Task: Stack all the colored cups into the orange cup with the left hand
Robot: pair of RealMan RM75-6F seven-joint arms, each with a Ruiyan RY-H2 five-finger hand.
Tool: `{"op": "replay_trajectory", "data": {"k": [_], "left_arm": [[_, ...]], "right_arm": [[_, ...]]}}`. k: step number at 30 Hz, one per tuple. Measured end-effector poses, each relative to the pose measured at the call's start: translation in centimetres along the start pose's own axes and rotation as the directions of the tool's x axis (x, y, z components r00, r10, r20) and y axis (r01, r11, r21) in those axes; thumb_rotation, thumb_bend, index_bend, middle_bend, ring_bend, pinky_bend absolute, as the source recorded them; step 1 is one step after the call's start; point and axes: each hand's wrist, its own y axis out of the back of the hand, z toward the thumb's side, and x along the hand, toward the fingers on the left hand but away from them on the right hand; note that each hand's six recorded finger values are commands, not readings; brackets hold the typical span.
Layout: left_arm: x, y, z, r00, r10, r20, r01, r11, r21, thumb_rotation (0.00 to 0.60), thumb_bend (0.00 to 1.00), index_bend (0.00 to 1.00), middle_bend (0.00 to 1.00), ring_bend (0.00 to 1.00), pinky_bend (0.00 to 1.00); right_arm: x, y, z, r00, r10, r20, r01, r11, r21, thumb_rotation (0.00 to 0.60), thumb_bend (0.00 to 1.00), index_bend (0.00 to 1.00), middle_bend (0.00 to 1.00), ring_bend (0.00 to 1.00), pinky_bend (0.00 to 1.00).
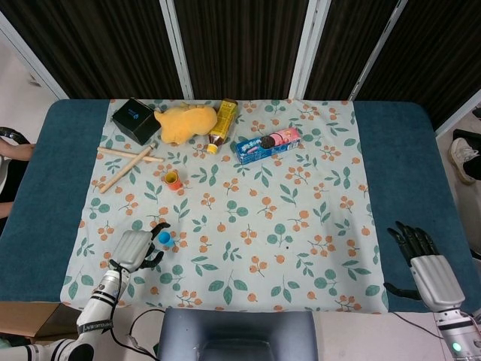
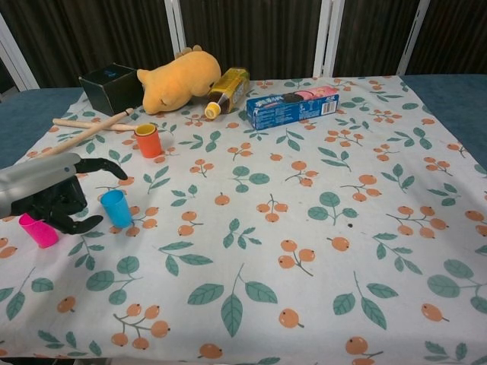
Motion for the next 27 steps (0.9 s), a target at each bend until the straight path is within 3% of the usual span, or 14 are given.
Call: {"op": "replay_trajectory", "data": {"k": [13, 27], "left_arm": [[0.9, -0.6, 0.0, 1.000, -0.024, -0.017, 0.024, 0.999, -0.044, 0.600, 0.38, 0.25, 1.00, 1.00, 1.00], [1.9, -0.9, -0.4, 0.999, -0.024, -0.040, 0.021, 0.997, -0.076, 0.600, 0.38, 0.38, 1.00, 1.00, 1.00]], "right_arm": [[0.0, -0.1, 0.0, 1.000, 0.000, 0.002, 0.000, 1.000, 0.003, 0.600, 0.13, 0.00, 0.00, 0.00, 0.00], [0.0, 0.0, -0.1, 1.000, -0.004, 0.006, 0.004, 1.000, 0.003, 0.600, 0.13, 0.00, 0.00, 0.00, 0.00]]}}
